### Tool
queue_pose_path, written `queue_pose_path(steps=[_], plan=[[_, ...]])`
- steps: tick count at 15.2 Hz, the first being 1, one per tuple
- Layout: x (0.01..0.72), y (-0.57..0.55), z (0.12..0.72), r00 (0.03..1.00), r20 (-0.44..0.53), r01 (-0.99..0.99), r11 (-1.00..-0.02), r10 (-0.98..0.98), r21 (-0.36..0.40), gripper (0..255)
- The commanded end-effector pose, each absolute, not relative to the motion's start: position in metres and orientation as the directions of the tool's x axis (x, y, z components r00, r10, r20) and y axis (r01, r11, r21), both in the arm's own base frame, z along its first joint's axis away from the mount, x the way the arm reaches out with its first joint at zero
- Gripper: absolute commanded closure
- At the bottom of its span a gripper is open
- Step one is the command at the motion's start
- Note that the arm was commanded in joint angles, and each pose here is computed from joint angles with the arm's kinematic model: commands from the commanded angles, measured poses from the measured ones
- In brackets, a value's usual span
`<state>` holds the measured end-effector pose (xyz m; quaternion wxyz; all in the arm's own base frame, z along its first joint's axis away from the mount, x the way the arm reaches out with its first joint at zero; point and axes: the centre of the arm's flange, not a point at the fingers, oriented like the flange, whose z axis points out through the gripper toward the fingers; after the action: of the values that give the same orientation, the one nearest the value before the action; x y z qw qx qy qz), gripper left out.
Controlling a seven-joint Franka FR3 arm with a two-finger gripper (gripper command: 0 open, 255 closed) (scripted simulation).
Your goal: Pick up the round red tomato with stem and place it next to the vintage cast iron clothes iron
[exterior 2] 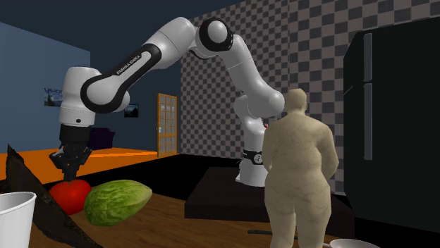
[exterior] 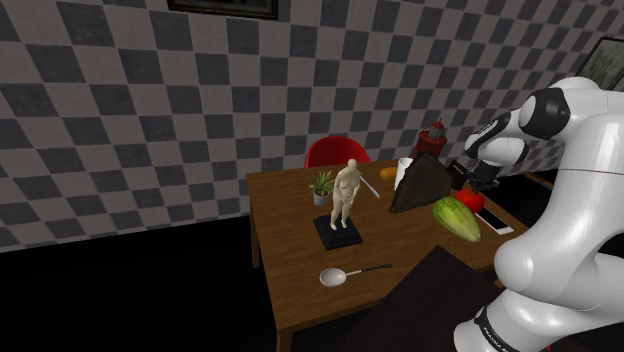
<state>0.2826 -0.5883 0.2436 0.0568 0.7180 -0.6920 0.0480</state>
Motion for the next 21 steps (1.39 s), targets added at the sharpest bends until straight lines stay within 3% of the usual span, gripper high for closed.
queue_pose_path(steps=[1, 4, 5, 10, 14, 21], plan=[[0.283, -0.588, 0.243, 0.038, 0.148, -0.999, -0.036, -0.988, 0.015, 255], [0.283, -0.588, 0.243, 0.038, 0.148, -0.999, -0.036, -0.988, 0.015, 255], [0.283, -0.588, 0.243, 0.038, 0.148, -0.999, -0.036, -0.988, 0.015, 0], [0.283, -0.588, 0.243, 0.038, 0.148, -0.999, -0.036, -0.988, 0.015, 0], [0.283, -0.581, 0.293, 0.038, 0.148, -0.999, -0.036, -0.988, 0.015, 0], [0.283, -0.581, 0.293, 0.038, 0.148, -0.999, -0.036, -0.988, 0.015, 0]])
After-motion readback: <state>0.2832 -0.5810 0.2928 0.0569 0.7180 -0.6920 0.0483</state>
